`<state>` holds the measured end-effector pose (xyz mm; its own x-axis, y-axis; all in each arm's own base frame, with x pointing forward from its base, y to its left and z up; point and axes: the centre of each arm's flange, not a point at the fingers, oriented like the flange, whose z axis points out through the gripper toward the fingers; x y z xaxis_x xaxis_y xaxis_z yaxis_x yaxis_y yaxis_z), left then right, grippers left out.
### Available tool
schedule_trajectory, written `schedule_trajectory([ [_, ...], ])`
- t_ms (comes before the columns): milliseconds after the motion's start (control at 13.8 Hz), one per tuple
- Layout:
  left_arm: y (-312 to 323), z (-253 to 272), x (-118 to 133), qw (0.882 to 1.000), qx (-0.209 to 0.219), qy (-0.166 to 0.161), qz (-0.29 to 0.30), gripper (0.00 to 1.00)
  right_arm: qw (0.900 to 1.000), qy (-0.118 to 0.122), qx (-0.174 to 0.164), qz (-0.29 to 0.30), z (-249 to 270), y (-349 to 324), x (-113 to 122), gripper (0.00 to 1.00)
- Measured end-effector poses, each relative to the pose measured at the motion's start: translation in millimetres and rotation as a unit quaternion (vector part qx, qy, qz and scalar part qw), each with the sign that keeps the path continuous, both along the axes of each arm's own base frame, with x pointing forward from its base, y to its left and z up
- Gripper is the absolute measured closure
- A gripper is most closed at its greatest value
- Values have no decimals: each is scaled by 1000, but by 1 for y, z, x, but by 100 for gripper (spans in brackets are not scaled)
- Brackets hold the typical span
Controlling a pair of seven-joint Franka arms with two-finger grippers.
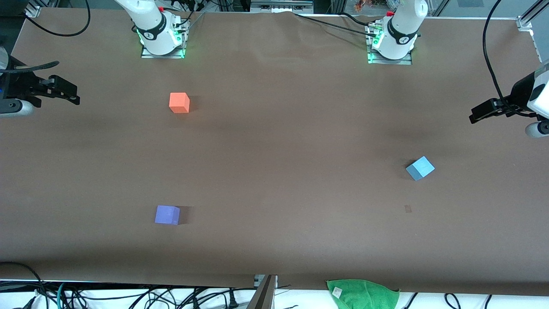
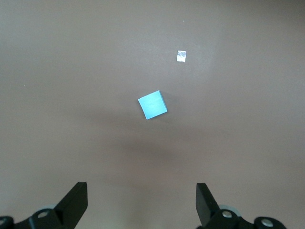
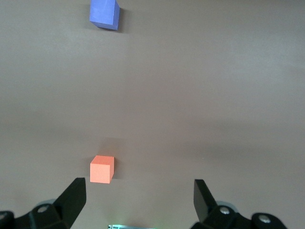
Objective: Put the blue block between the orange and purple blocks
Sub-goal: 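Reach the left gripper down to the light-blue cube and grasp it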
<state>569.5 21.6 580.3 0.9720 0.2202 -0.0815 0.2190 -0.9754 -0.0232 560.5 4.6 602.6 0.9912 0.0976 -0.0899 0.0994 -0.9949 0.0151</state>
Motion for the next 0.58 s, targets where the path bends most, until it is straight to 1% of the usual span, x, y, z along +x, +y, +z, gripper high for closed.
schedule_trajectory([
  [145, 0, -2, 0, 1000, 0, 2, 0, 0, 1000, 0, 0, 0, 0, 0, 0, 0],
  [291, 2, -17, 1, 1000, -1, 13, 2, 0, 1000, 0, 0, 0, 0, 0, 0, 0],
  [436, 5, -56, 8, 1000, -2, 27, 6, 0, 1000, 0, 0, 0, 0, 0, 0, 0],
  [582, 18, -119, 18, 1000, -4, 17, 19, 0, 1000, 0, 0, 0, 0, 0, 0, 0],
])
